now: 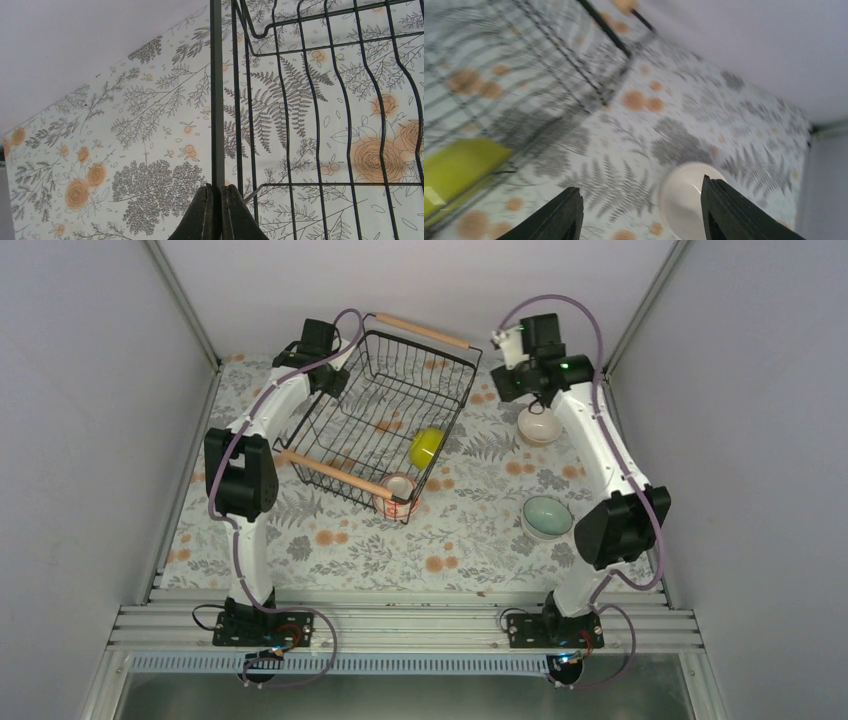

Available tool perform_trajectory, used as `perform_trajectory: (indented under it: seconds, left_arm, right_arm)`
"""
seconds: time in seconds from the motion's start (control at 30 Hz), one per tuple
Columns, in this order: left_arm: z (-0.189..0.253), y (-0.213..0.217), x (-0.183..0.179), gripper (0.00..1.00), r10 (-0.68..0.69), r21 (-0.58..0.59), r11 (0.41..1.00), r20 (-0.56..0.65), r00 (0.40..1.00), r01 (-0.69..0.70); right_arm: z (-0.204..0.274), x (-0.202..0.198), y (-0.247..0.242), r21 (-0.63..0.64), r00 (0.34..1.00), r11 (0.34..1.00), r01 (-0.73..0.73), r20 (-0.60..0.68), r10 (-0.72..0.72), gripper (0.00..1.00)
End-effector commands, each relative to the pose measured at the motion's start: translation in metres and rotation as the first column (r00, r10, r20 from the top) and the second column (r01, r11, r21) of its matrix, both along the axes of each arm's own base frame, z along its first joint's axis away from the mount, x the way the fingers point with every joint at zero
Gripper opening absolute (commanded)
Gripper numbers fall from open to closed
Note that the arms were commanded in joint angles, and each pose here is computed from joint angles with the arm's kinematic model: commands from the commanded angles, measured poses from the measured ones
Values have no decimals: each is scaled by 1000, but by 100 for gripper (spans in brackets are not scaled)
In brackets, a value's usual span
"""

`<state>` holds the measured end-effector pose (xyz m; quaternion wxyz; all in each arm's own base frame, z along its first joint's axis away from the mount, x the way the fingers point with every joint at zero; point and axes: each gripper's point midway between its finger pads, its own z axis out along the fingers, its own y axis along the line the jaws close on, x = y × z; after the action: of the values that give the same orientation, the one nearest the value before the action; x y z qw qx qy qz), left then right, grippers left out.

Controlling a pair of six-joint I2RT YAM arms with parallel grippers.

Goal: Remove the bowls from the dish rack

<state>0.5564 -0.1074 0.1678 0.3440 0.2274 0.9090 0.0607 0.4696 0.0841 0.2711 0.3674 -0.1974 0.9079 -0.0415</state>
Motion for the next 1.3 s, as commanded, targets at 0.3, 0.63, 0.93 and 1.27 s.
perform_trajectory:
  seconds: [0.3, 0.63, 0.93, 1.27]
  left_arm:
    - [-22, -1, -17, 2, -31, 56, 998, -88, 996, 36]
    - [-18, -16, -25, 3, -73, 37, 996, -89, 993, 76]
    - [-21, -29, -29, 2, -97, 44, 994, -93, 991, 101]
    - [-25, -32, -29, 2, -96, 51, 994, -99, 990, 101]
  right_arm:
    - [13, -26, 135, 59, 942, 942, -330, -45, 332, 57]
    - [-43, -41, 208, 4, 890, 899, -437, -141, 433, 38]
    - [-68, -56, 198, -78, 887, 897, -436, -204, 413, 3]
    - [-56, -78, 165, -119, 915, 918, -379, -199, 352, 3]
